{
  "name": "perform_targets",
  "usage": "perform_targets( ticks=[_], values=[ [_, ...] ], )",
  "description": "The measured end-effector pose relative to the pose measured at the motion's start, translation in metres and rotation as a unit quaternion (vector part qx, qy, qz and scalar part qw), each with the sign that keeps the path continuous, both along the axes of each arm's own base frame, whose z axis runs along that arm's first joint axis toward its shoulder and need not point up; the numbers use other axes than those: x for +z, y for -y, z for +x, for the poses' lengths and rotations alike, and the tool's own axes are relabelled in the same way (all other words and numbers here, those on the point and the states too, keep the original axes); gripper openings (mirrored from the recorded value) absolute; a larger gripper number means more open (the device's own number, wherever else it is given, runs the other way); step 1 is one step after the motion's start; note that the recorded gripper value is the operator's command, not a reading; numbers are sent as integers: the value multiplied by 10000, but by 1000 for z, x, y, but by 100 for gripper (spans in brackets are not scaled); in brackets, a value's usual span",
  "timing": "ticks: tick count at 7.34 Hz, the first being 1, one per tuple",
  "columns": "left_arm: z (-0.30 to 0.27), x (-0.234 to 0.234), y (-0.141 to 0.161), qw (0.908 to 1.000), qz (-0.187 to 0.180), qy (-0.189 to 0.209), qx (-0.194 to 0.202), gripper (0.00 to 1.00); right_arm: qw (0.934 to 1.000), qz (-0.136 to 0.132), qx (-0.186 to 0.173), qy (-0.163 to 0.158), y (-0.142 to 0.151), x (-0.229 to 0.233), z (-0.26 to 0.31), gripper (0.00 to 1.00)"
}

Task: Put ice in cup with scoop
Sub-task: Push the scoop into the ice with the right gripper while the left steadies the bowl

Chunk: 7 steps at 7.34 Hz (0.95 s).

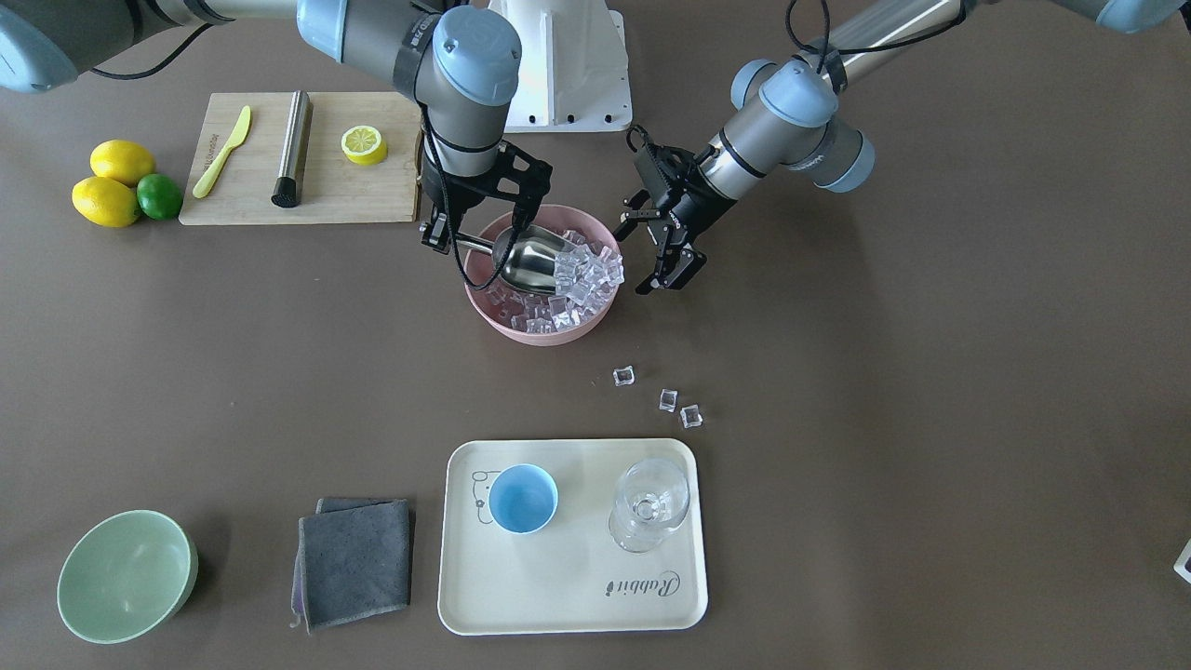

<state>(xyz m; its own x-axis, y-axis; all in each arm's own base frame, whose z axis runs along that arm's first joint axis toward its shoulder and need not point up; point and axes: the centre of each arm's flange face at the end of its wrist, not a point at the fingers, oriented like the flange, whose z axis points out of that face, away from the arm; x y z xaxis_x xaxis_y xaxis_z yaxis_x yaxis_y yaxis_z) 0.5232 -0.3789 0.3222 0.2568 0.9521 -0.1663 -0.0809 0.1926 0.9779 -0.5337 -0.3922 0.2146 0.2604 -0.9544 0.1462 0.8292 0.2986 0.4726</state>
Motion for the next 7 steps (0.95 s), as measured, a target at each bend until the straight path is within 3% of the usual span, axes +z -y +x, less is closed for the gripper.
perform_targets(
  ticks=[7],
  values=[
    [-9, -4, 1, 10000, -4, -60, -10, 98, 9965, 427, -366, 610, -9, 0, 9, 0]
  ],
)
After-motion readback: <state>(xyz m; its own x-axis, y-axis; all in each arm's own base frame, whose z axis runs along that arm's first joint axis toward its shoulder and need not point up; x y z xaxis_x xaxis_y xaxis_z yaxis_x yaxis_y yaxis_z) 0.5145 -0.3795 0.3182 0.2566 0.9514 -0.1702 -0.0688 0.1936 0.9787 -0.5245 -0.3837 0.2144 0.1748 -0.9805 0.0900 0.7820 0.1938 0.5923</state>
